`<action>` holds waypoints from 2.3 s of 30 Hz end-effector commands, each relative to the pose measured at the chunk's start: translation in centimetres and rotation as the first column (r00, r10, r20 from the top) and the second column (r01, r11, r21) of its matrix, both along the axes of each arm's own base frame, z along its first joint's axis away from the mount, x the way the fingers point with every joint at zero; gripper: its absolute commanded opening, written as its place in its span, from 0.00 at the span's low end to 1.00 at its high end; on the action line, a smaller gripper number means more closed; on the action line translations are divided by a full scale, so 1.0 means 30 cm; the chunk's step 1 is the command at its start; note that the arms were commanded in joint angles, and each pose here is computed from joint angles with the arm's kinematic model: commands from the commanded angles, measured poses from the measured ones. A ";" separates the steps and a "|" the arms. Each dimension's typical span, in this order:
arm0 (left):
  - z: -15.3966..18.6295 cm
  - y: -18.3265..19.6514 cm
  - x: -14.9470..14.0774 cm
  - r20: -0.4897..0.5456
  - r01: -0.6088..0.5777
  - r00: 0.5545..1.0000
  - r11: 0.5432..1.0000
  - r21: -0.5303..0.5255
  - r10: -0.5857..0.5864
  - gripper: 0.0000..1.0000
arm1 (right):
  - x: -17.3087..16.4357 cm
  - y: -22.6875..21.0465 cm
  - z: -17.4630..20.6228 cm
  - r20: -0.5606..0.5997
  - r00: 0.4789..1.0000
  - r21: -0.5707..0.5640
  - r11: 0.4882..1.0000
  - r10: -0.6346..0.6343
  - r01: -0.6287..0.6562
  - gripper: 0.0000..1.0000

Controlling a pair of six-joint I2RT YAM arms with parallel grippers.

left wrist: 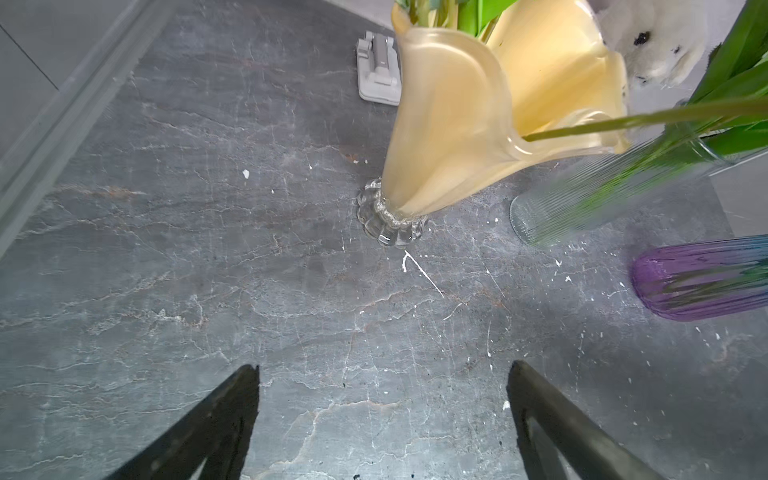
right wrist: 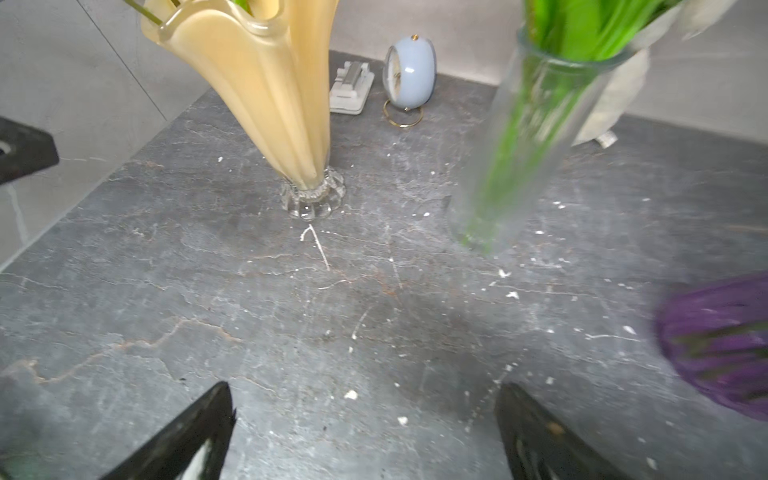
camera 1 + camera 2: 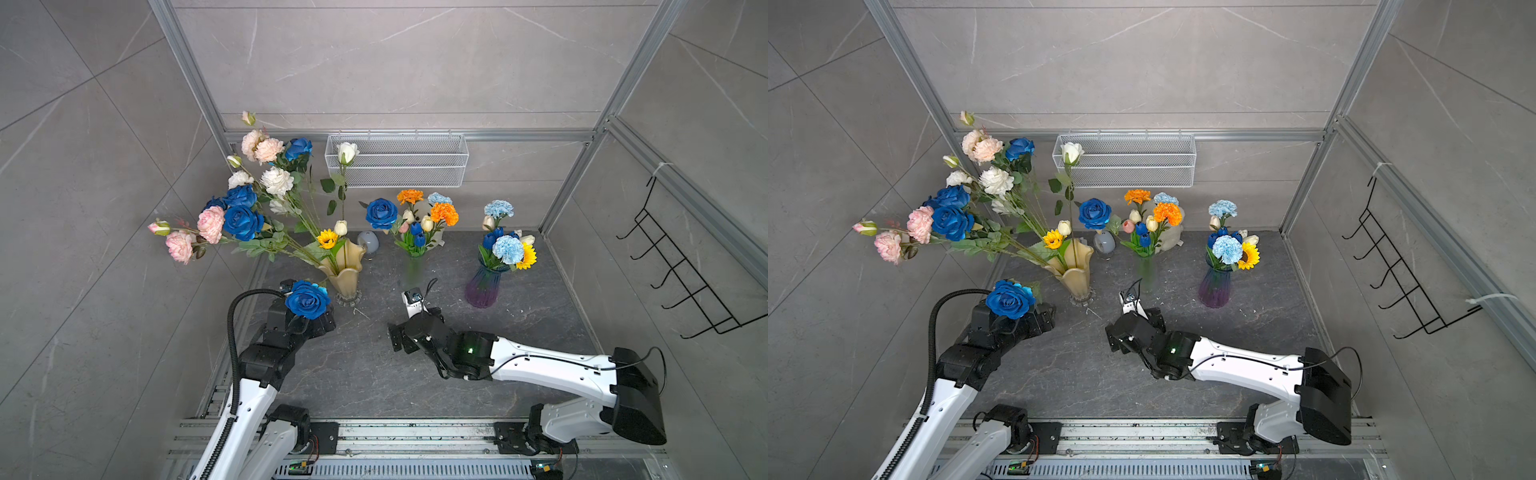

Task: Pick out blue flowers from the vase
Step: Pick up the flower from the vase.

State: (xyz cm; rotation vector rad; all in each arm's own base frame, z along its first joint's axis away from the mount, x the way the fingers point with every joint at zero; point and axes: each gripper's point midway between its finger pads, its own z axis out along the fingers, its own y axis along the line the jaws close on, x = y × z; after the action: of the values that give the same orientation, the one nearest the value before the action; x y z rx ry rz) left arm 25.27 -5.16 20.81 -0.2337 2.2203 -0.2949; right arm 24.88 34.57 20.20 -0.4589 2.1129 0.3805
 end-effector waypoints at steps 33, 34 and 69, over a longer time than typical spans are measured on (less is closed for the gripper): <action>0.093 0.118 0.075 -0.022 -0.167 0.985 0.984 0.068 0.169 0.94 | 0.050 0.389 0.348 0.404 0.846 -0.222 0.934 0.349 -0.279 0.92; 0.089 0.122 0.075 -0.026 -0.170 0.985 0.983 0.064 0.172 0.94 | 0.053 0.395 0.374 0.421 0.841 -0.204 0.939 0.339 -0.276 0.90; 0.141 0.140 0.205 -0.052 -0.149 0.987 0.989 0.021 0.150 0.93 | 0.120 0.542 0.415 0.403 0.773 -0.221 0.871 0.490 -0.438 0.62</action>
State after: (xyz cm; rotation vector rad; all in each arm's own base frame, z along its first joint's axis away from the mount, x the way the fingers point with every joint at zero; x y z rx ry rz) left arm 30.65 -0.67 22.90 -0.4413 2.2890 -0.1638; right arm 28.50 50.43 30.95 -1.0498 1.5869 0.3546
